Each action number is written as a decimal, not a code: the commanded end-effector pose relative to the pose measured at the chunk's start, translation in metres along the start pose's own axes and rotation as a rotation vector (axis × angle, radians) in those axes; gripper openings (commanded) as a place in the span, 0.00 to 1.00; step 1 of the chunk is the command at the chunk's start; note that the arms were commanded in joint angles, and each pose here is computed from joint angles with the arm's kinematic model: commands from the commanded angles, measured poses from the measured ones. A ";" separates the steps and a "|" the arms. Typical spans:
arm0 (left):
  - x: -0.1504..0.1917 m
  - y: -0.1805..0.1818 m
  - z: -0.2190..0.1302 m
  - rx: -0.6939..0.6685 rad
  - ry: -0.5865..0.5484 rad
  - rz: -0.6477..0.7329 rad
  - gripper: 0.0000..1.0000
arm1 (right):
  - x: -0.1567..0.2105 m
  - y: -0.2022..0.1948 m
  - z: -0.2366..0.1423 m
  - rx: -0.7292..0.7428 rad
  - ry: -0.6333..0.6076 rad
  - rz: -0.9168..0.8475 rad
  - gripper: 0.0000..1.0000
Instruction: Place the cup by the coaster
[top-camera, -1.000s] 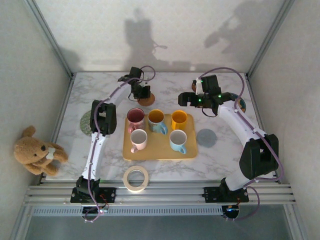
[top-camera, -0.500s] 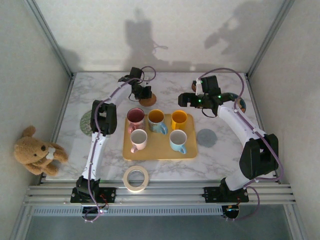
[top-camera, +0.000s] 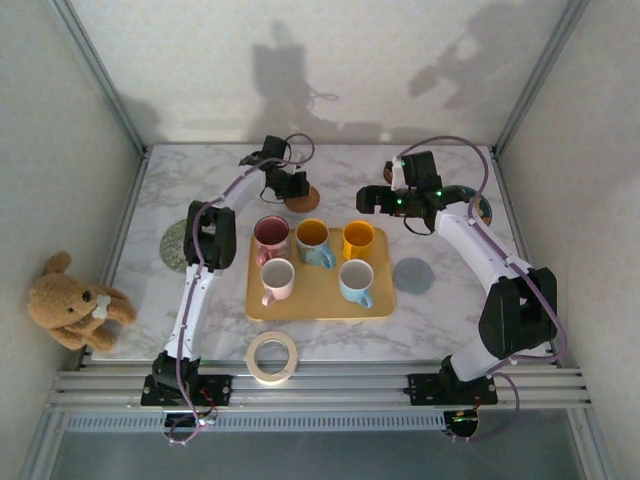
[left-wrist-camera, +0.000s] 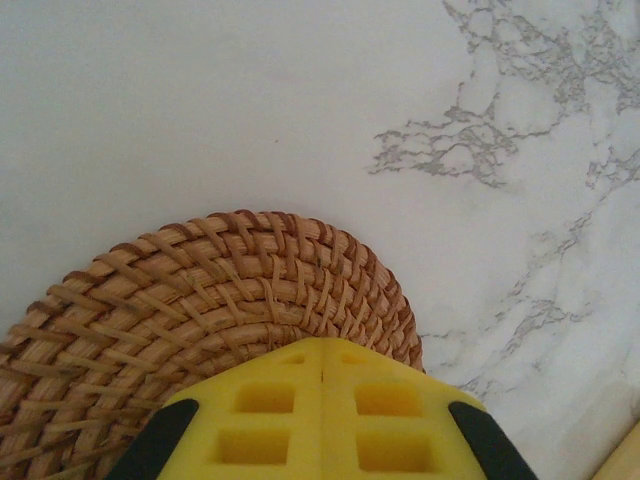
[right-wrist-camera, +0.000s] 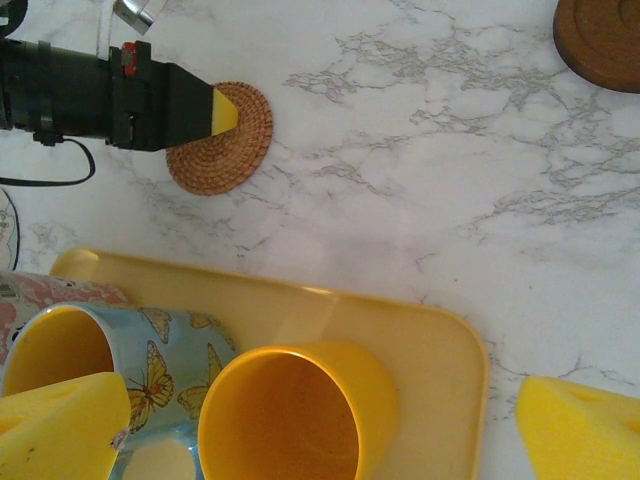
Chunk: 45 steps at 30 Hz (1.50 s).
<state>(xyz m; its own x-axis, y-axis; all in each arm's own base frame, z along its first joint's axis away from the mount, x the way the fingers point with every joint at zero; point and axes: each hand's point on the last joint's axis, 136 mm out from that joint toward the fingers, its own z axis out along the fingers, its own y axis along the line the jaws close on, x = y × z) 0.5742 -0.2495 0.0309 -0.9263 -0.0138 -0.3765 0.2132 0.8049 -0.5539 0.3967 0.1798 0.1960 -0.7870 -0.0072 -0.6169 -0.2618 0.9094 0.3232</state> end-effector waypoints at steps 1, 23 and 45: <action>0.020 0.008 0.021 -0.016 0.059 -0.031 0.00 | -0.001 0.002 -0.005 0.010 -0.018 -0.027 0.99; -0.004 0.028 -0.004 -0.099 -0.015 -0.041 0.00 | 0.000 0.000 -0.003 0.019 -0.008 -0.032 0.99; -0.060 -0.063 -0.086 0.042 -0.198 0.074 0.45 | -0.010 0.005 -0.015 0.009 -0.043 -0.029 0.99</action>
<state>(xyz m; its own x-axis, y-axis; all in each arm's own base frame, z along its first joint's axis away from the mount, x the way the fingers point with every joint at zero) 0.5820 -0.2469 0.0706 -0.9009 -0.0420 -0.4321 0.2274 0.8022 -0.5521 0.3967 0.1796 0.1960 -0.7842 -0.0169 -0.6203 -0.2694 0.9098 0.3158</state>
